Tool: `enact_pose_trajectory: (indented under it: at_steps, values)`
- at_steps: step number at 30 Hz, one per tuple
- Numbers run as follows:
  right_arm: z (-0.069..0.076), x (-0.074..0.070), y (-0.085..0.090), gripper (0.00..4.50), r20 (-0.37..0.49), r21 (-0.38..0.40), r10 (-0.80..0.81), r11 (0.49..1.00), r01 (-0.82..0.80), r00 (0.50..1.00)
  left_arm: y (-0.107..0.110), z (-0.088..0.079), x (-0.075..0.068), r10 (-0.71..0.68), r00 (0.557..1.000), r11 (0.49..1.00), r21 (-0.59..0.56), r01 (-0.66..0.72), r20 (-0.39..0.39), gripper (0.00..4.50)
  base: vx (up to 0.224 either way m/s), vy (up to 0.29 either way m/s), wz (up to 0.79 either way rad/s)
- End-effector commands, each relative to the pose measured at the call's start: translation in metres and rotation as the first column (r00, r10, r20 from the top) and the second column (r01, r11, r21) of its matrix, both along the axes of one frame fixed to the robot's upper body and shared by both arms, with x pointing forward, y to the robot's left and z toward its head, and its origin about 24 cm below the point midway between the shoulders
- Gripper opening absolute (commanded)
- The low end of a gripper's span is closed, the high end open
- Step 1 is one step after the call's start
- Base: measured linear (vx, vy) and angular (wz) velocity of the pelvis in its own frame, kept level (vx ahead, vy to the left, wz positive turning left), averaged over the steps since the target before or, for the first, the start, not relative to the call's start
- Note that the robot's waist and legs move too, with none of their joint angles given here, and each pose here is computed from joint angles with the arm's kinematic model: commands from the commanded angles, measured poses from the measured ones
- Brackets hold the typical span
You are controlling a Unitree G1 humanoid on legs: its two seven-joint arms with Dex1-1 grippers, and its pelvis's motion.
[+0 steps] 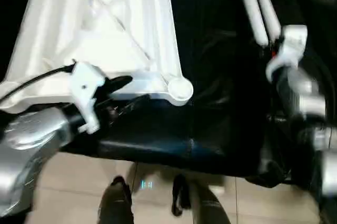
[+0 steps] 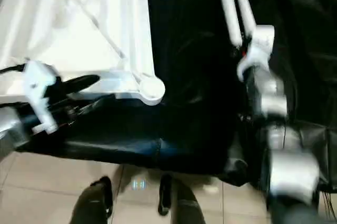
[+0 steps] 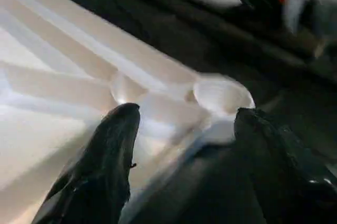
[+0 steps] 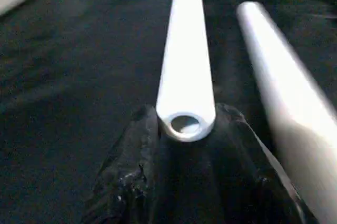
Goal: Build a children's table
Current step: Pick table leg
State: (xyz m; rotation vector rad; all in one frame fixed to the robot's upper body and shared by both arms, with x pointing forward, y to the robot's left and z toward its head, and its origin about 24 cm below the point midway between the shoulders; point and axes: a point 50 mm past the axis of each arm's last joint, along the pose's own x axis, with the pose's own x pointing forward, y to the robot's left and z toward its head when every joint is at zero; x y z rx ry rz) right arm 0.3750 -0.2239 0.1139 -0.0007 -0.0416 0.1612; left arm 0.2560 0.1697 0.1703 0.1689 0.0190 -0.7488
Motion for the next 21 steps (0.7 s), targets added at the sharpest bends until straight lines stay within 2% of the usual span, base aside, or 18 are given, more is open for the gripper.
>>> enact_pose_trajectory:
  at_steps: [1, 2, 4, 10, 12, 16, 21]
  values:
    - [0.009, -0.01, 0.005, 1.07, 0.056, -0.033, 0.043, 0.999, -0.041, 0.998, -0.007, -0.002, 0.006, -0.002, 1.0, 1.0, -0.015, 0.002, 0.004, 3.3, -0.057, -0.009, -0.04]
    - [0.006, -0.015, 0.008, 1.07, 0.058, -0.055, 0.058, 0.997, -0.055, 0.997, -0.008, -0.003, 0.01, 0.006, 1.0, 1.0, -0.026, -0.006, 0.004, 3.3, -0.072, 0.002, -0.04]
    - [0.002, -0.024, 0.014, 1.07, 0.069, -0.051, 0.071, 0.996, -0.067, 0.995, -0.012, -0.005, 0.017, 0.026, 1.0, 0.999, -0.036, -0.025, 0.014, 3.3, -0.066, 0.0, -0.01]
    - [-0.006, -0.056, 0.038, 1.06, 0.101, 0.055, 0.101, 0.993, -0.106, 0.99, -0.031, -0.014, 0.045, 0.115, 0.993, 0.99, -0.085, -0.115, -0.004, 3.3, -0.058, -0.008, 0.01]
    - [-0.009, -0.06, 0.041, 1.04, 0.094, 0.067, 0.107, 0.991, -0.113, 0.99, -0.036, -0.015, 0.049, 0.109, 0.994, 0.989, -0.101, -0.11, -0.015, 3.3, 0.0, 0.0, 0.0]
    - [-0.023, -0.077, 0.054, 1.03, 0.039, 0.102, 0.129, 0.986, -0.132, 0.991, -0.059, -0.024, 0.064, 0.127, 0.986, 0.971, -0.19, -0.145, -0.103, 3.3, 0.0, 0.0, 0.0]
    - [-0.018, -0.081, 0.056, 1.02, 0.062, 0.131, 0.124, 0.983, -0.131, 0.99, -0.078, -0.033, 0.074, 0.086, 0.972, 0.942, -0.301, -0.15, -0.217, 3.3, 0.0, 0.0, 0.0]
